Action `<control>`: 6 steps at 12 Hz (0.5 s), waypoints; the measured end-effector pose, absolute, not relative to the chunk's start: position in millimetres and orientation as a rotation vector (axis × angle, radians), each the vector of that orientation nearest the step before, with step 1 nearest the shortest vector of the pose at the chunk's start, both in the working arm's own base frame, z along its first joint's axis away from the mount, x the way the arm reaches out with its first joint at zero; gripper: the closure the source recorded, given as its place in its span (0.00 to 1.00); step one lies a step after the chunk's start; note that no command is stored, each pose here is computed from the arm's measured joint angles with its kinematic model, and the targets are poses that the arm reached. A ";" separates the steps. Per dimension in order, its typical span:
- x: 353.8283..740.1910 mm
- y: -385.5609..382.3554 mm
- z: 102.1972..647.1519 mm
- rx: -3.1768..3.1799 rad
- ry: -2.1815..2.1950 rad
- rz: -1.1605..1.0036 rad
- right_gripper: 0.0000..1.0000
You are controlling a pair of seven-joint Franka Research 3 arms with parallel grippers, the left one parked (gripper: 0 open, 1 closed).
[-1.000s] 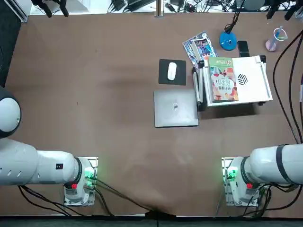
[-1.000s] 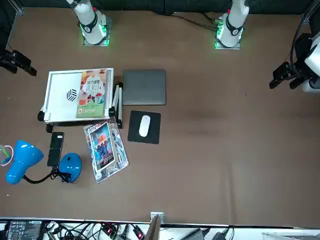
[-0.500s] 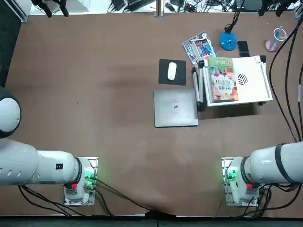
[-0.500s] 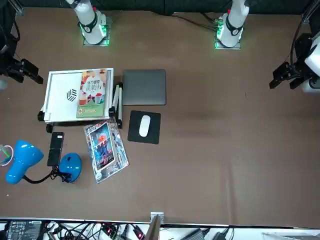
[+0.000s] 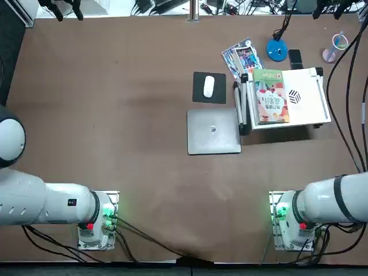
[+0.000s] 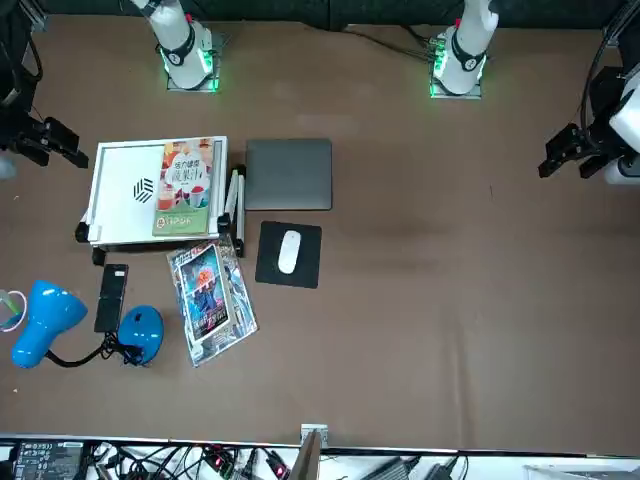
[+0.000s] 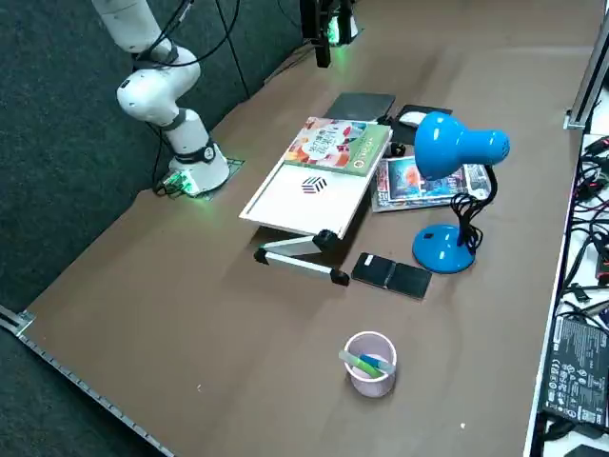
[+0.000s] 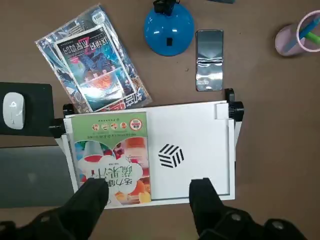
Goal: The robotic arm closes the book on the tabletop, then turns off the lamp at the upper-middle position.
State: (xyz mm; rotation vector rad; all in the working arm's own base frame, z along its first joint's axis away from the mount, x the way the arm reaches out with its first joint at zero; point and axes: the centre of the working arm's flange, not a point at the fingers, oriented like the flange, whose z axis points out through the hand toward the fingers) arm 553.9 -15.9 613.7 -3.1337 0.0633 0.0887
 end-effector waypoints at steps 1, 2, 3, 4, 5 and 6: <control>553.9 -16.1 613.8 -3.134 0.064 0.089 0.00; 554.0 -16.4 613.7 -3.134 0.065 0.089 0.00; 554.5 -17.1 612.6 -3.133 0.071 0.092 0.00; 554.8 -17.7 611.9 -3.133 0.091 0.094 0.00; 555.3 -18.2 610.9 -3.133 0.114 0.096 0.00; 556.2 -18.4 609.9 -3.132 0.127 0.096 0.00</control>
